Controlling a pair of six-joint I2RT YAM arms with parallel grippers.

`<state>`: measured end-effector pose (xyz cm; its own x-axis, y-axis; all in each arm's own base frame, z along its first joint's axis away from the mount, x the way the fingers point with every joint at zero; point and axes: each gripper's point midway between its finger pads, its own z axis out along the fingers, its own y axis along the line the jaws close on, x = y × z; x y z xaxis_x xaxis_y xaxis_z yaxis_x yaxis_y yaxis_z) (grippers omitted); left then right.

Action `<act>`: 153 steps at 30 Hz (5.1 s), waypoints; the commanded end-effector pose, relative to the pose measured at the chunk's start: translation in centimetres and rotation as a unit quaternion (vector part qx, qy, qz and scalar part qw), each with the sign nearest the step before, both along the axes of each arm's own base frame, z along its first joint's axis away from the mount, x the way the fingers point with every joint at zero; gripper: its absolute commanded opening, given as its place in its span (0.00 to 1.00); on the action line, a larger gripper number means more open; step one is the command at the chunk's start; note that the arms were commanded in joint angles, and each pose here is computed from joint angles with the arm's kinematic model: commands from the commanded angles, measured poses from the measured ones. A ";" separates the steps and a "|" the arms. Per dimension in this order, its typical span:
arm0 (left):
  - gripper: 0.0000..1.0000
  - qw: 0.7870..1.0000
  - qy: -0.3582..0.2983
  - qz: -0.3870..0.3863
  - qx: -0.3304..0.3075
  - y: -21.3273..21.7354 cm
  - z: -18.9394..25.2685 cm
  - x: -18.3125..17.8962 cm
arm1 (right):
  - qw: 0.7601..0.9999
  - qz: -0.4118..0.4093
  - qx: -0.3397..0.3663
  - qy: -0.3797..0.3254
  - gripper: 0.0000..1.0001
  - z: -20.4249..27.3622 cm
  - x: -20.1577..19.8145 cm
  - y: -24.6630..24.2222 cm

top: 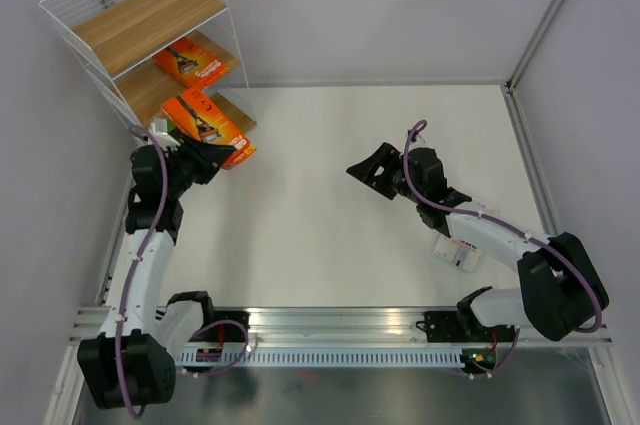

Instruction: Place and organize the shaving razors onto the shelf

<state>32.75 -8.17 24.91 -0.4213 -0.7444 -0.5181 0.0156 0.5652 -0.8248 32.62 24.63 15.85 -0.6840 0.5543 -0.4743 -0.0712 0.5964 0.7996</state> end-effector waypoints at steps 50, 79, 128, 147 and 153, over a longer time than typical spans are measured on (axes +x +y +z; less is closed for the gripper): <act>0.29 0.997 0.037 -0.023 -0.062 5.7 3.5 5.5 | 1.000 -0.001 -0.006 0.015 0.78 -1.0 1.3 0.5; 0.30 0.993 -0.031 0.057 -0.104 7.8 5.8 4.9 | 0.967 0.086 0.211 -0.112 0.71 13.7 4.5 10.7; 0.46 0.977 -0.052 -0.017 -0.206 12.5 6.7 5.6 | 0.944 0.108 0.312 -0.024 0.61 15.4 3.5 30.6; 0.92 0.988 -0.052 -0.010 -0.145 11.6 6.6 3.6 | 0.949 0.107 0.298 -0.008 0.62 13.4 2.4 29.3; 0.92 0.989 -0.036 -0.008 -0.141 11.4 5.4 3.2 | 0.949 0.105 0.298 -0.004 0.62 13.0 2.3 29.1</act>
<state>36.41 3.16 29.64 -0.4184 -0.8744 -0.2455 0.0533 0.2462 -0.9678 35.66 54.40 24.73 -0.8127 0.5656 -0.1398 -0.1071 0.0907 0.9901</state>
